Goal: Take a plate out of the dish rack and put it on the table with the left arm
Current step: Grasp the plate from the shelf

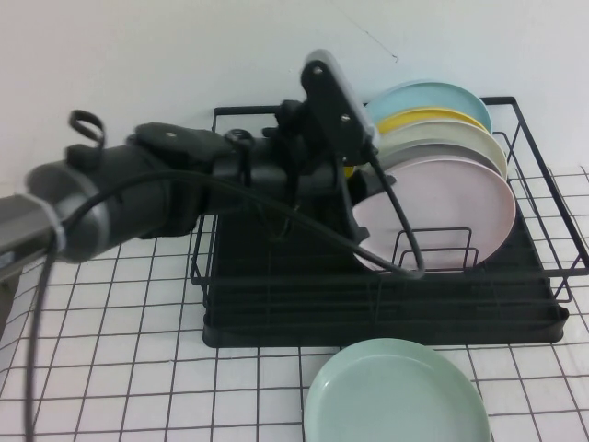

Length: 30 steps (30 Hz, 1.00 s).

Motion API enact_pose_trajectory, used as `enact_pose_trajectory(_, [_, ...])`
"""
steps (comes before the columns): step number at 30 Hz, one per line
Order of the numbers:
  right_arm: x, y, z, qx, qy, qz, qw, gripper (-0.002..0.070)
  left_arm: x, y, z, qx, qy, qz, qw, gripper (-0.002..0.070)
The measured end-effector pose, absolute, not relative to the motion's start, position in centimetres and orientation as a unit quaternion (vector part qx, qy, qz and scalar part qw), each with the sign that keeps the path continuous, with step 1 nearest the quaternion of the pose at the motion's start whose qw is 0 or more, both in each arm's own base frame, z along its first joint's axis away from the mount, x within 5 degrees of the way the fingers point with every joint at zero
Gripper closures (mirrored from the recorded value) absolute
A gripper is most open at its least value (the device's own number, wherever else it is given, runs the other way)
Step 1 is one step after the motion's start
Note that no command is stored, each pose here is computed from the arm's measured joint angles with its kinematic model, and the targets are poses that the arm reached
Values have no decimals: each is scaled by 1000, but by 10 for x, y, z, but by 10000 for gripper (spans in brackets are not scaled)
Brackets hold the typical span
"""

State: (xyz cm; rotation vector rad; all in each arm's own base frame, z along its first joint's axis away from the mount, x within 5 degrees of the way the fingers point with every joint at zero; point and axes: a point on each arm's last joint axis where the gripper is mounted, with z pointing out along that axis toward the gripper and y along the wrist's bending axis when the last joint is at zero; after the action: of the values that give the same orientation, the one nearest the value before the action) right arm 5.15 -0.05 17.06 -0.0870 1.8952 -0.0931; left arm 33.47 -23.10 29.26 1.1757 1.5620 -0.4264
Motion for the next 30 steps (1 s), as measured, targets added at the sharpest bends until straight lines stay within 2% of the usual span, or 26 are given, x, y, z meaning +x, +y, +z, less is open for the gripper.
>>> enact_pose_trajectory(2, [52, 0, 171, -37, 811, -40, 582, 679, 342, -239, 285, 500, 656, -177, 537, 340])
enact_pose_trajectory(5, [52, 0, 171, -37, 811, -40, 582, 679, 352, -251, 276, 503, 658, -173, 533, 293])
enact_pose_trajectory(15, [52, 0, 171, -37, 811, -40, 582, 679, 370, -266, 246, 492, 680, -158, 520, 281])
enact_pose_trajectory(18, [52, 0, 171, -37, 811, -40, 582, 679, 372, -267, 238, 486, 689, -159, 513, 334])
enact_pose_trajectory(22, [52, 0, 171, -37, 811, -40, 582, 679, 374, -267, 236, 478, 694, -156, 515, 561])
enact_pose_trajectory(23, [52, 0, 171, -37, 811, -40, 582, 679, 374, -267, 237, 479, 693, -160, 516, 588])
enact_pose_trajectory(30, [52, 0, 171, -37, 811, -40, 582, 679, 371, -269, 250, 485, 676, -163, 530, 587])
